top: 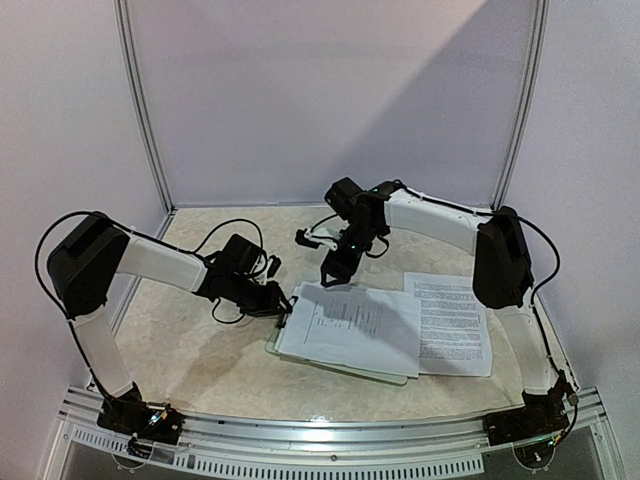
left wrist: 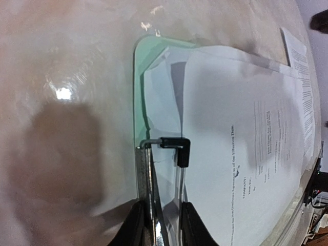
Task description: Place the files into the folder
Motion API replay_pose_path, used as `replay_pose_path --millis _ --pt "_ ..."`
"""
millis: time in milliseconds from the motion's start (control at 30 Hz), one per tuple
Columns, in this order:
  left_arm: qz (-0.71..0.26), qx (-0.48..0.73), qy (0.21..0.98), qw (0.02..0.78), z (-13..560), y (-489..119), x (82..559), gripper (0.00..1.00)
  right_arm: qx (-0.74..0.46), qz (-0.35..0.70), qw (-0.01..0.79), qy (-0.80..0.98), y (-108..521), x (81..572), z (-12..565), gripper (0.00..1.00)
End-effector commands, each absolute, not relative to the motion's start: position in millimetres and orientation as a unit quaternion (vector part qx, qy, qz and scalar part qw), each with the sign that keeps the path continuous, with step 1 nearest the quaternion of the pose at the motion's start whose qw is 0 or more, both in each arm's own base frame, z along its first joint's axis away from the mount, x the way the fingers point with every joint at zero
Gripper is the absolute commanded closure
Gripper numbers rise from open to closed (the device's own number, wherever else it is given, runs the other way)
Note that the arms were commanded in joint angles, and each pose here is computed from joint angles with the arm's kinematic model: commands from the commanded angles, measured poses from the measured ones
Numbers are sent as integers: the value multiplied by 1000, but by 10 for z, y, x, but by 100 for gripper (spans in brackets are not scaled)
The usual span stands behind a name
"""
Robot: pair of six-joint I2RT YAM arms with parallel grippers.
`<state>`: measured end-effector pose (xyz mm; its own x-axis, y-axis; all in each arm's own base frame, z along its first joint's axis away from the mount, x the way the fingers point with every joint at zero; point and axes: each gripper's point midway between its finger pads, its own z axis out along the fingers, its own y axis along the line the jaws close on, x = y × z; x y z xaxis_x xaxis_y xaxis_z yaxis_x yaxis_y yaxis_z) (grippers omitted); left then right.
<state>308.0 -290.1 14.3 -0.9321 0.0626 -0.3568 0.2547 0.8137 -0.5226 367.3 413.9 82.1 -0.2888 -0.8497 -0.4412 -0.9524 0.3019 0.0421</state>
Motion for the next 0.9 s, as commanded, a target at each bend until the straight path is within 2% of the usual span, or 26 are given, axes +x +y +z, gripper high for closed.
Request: replay_pose_path --millis 0,200,367,533,867 --pt "-261 79 959 78 -267 -2743 2702 100 -569 185 209 774 4242 3596 1322 33" --pt "-261 79 959 77 -273 -2739 2709 100 -615 234 140 740 4034 2883 909 34" --pt "-263 78 959 76 -296 -2746 2710 100 -650 259 151 699 3992 2399 754 40" --pt "-264 74 958 79 -273 -2754 2732 100 -642 239 165 710 4141 2395 537 49" --pt "-236 68 965 92 -298 -2679 2716 100 -602 219 129 756 4346 2443 187 52"
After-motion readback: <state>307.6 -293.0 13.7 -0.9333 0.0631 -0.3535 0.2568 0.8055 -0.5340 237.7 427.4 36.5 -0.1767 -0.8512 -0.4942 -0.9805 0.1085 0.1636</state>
